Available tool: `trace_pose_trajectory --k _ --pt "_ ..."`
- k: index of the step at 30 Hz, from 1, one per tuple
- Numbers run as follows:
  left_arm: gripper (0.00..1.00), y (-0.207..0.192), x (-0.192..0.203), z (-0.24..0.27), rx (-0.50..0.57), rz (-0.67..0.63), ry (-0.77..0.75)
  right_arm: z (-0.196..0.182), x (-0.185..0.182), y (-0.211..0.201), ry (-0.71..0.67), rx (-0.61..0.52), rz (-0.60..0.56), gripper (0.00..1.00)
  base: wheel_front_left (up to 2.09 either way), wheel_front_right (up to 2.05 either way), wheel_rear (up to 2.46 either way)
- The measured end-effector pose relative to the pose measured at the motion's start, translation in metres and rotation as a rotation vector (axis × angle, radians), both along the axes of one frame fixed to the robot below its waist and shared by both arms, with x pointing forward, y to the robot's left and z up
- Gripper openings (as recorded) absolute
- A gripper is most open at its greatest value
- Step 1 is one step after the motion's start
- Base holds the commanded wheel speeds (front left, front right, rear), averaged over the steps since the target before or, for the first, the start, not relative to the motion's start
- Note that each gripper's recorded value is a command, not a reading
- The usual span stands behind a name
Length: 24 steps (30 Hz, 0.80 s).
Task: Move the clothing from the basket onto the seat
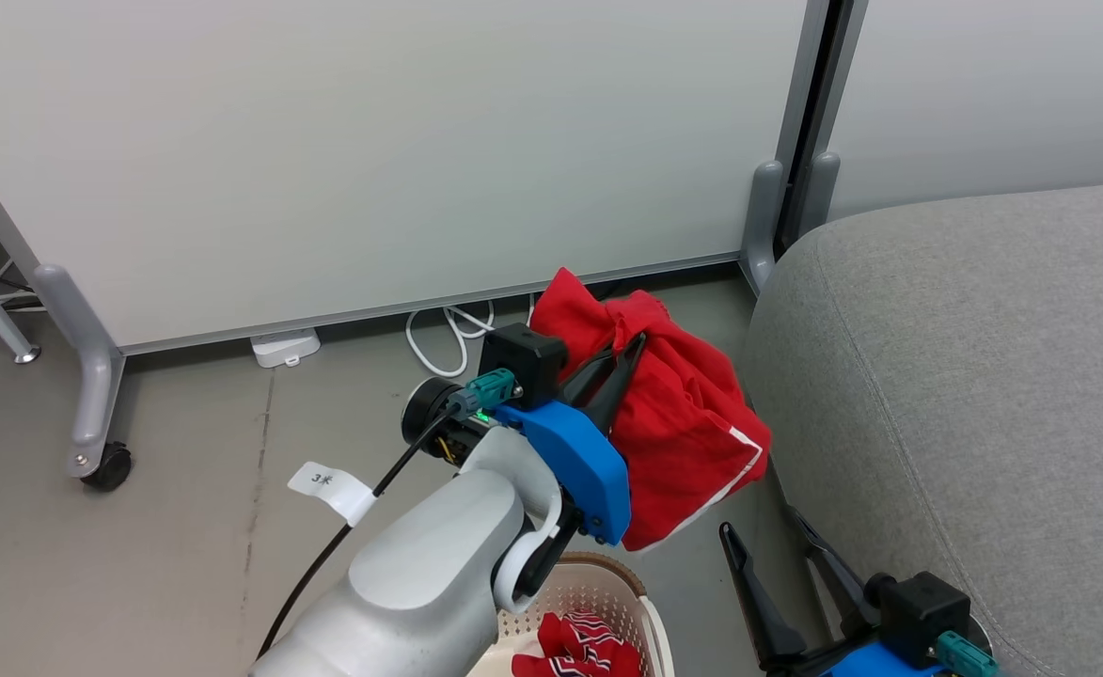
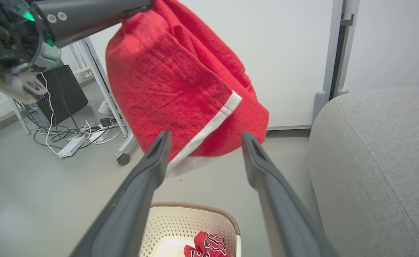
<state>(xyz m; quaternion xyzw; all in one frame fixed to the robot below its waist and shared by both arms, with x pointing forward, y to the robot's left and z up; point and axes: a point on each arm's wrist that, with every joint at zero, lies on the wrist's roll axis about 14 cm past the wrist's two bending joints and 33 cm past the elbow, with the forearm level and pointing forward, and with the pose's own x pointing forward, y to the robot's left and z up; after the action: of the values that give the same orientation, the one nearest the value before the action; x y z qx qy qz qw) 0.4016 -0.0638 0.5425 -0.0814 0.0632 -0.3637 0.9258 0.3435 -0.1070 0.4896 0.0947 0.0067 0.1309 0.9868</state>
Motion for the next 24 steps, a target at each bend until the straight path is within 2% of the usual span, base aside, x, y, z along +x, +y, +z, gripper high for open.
trace_pose_trajectory --k 14,24 --pt "0.0 -0.002 0.001 -0.01 0.01 -0.006 0.024 -0.001 0.002 0.001 0.011 -0.002 0.004 1.0 0.0 0.0 0.0" --pt "0.0 -0.002 0.001 -0.017 0.026 -0.011 0.034 0.022 0.016 0.014 -0.031 -0.031 0.052 1.0 0.0 0.0 0.0"
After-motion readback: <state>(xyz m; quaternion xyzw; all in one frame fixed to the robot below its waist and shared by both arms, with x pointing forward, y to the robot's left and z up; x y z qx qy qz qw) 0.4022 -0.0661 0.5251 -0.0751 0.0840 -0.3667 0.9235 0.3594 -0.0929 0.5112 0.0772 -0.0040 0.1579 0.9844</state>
